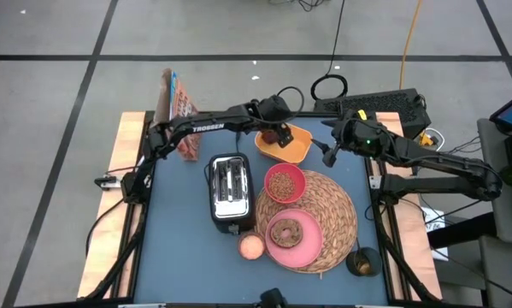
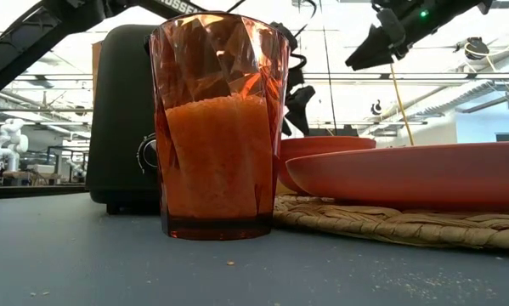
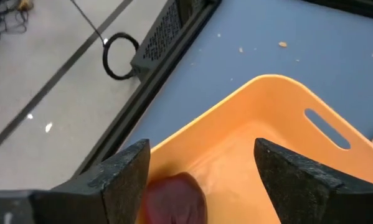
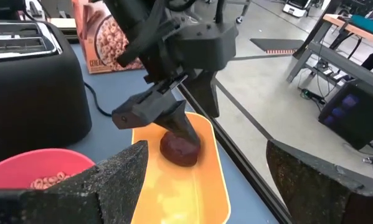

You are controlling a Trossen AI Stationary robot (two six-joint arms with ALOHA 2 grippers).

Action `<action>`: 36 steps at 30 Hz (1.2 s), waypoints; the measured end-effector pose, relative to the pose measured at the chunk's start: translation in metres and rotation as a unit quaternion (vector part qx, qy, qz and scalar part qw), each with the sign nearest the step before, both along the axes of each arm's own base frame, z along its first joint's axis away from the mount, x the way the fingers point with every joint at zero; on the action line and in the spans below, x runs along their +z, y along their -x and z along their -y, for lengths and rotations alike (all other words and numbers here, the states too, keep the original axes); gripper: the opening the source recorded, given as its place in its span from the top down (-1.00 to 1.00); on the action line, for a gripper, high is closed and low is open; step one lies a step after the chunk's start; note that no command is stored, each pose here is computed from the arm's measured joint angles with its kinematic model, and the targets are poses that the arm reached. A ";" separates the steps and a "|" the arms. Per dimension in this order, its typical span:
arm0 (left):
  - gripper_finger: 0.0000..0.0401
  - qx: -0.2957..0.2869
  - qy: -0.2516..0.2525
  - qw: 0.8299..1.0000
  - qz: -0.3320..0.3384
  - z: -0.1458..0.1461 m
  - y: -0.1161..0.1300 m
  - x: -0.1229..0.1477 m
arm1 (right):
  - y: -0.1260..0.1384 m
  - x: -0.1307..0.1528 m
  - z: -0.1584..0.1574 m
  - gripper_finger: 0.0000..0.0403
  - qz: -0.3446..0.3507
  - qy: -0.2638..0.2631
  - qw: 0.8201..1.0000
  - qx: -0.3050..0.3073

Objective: Arrange a breakfast setting
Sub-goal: Put the apple on the table mat

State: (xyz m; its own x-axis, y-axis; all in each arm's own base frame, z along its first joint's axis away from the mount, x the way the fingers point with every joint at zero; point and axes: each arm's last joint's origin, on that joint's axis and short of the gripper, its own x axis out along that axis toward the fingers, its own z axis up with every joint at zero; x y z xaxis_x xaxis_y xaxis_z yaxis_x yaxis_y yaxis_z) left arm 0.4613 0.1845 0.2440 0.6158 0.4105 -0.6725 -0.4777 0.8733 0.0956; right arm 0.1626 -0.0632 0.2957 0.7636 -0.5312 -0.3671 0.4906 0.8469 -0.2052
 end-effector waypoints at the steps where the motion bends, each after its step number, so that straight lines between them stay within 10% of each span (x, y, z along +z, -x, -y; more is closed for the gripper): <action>1: -0.46 -0.004 -0.004 1.000 0.001 0.001 -0.001 0.001 | 0.000 0.000 0.000 -0.59 -0.002 -0.001 1.000 0.000; 36: -0.47 0.092 0.047 0.990 -0.097 -0.003 0.005 -0.048 | 0.000 -0.001 0.000 -0.59 -0.006 -0.003 1.000 0.001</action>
